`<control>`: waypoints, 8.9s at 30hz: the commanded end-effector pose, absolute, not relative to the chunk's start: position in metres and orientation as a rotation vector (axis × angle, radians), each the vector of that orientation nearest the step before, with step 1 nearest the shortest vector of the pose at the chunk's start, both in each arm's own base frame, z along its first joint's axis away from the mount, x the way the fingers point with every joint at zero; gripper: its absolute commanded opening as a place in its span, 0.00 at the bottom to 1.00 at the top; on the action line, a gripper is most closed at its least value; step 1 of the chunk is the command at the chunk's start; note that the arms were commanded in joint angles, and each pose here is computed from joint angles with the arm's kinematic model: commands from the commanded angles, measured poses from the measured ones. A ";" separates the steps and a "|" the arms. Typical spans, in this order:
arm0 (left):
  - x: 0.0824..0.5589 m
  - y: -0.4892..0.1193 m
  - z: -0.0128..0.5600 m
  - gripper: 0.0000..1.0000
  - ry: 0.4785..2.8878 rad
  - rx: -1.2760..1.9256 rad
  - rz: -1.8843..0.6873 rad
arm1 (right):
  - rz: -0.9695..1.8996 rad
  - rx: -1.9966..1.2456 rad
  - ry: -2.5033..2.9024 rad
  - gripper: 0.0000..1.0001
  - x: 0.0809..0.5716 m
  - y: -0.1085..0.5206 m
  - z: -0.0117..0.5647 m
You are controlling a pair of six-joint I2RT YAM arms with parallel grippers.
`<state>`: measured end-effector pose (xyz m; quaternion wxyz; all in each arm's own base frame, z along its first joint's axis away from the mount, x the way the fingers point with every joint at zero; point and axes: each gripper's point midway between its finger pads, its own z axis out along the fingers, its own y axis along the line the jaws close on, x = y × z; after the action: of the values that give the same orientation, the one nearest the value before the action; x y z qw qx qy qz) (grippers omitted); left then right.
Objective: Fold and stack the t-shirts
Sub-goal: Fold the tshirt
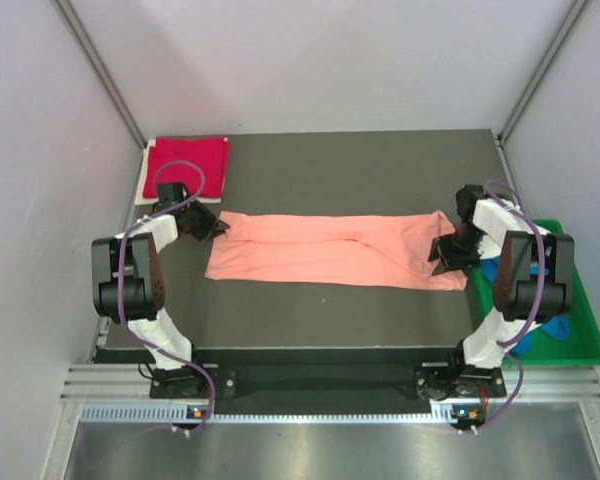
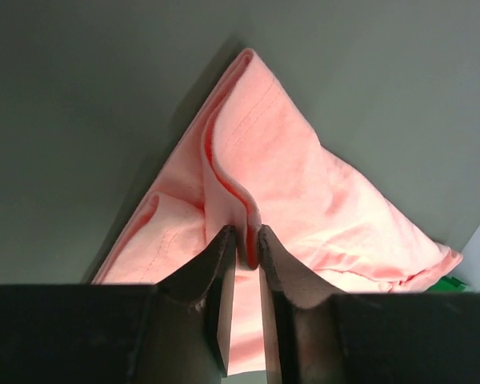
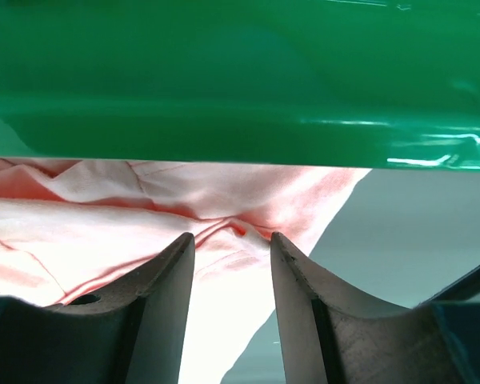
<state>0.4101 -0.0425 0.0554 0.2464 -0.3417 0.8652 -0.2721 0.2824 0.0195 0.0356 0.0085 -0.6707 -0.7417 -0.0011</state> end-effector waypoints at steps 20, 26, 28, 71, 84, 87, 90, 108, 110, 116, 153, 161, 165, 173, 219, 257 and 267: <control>0.423 -0.039 0.065 0.00 2.323 -0.907 -0.717 | -0.038 -2.220 -2.169 0.43 0.297 0.024 0.057; 0.424 -0.039 0.064 0.00 2.325 -0.903 -0.717 | 0.000 -2.198 -2.170 0.43 0.293 0.030 0.045; 0.424 -0.040 0.065 0.00 2.326 -0.900 -0.715 | -0.006 -2.195 -2.170 0.42 0.293 0.032 0.041; 0.430 -0.043 0.062 0.00 2.321 -0.952 -0.735 | 0.054 -2.190 -2.351 0.24 0.301 0.014 0.049; 0.428 -0.044 0.064 0.00 2.323 -0.943 -0.728 | -0.002 -2.123 -2.325 0.32 0.295 0.027 0.031; 0.427 -0.044 0.063 0.00 2.324 -0.940 -0.724 | -0.070 -2.093 -2.321 0.34 0.297 0.035 0.034; 0.426 -0.045 0.062 0.00 2.327 -0.943 -0.723 | -0.118 -2.068 -2.327 0.34 0.297 0.041 0.035; 0.423 -0.047 0.057 0.00 2.343 -0.934 -0.697 | -0.013 -2.059 -2.423 0.13 0.289 0.025 0.039; 0.423 -0.046 0.057 0.00 2.343 -0.933 -0.693 | 0.006 -2.062 -2.470 0.17 0.291 0.019 0.044; 0.422 -0.047 0.053 0.00 2.351 -0.942 -0.695 | -0.039 -2.031 -2.579 0.00 0.301 0.016 0.048; 0.433 -0.049 0.068 0.00 2.330 -0.934 -0.679 | -0.075 -1.909 -2.799 0.00 0.320 0.013 0.078; 0.455 -0.045 0.065 0.00 2.326 -0.966 -0.664 | -0.236 -1.694 -3.224 0.00 0.395 0.005 0.108; 0.474 -0.047 0.070 0.00 2.299 -0.957 -0.699 | -0.469 -1.345 -3.604 0.00 0.451 0.012 0.143; 0.511 -0.055 0.094 0.00 2.170 -0.877 -0.818 | -0.570 -0.909 -3.896 0.00 0.514 0.017 0.169; 0.594 -0.030 0.100 0.00 2.073 -0.762 -0.871 | -0.245 -0.198 -4.281 0.00 0.595 -0.003 0.178; 0.487 -0.004 0.060 0.00 2.556 -0.694 -0.679 | 0.064 -0.347 -3.970 0.00 0.422 -0.022 0.132; 0.474 -0.003 0.059 0.00 2.588 -0.683 -0.635 | 0.061 -0.403 -3.956 0.00 0.398 -0.022 0.117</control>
<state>0.4753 -0.0126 0.0363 0.1655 -0.2559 0.9206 -0.2441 0.3909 -0.0138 0.0905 -0.3609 -0.0812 -0.9291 -0.0012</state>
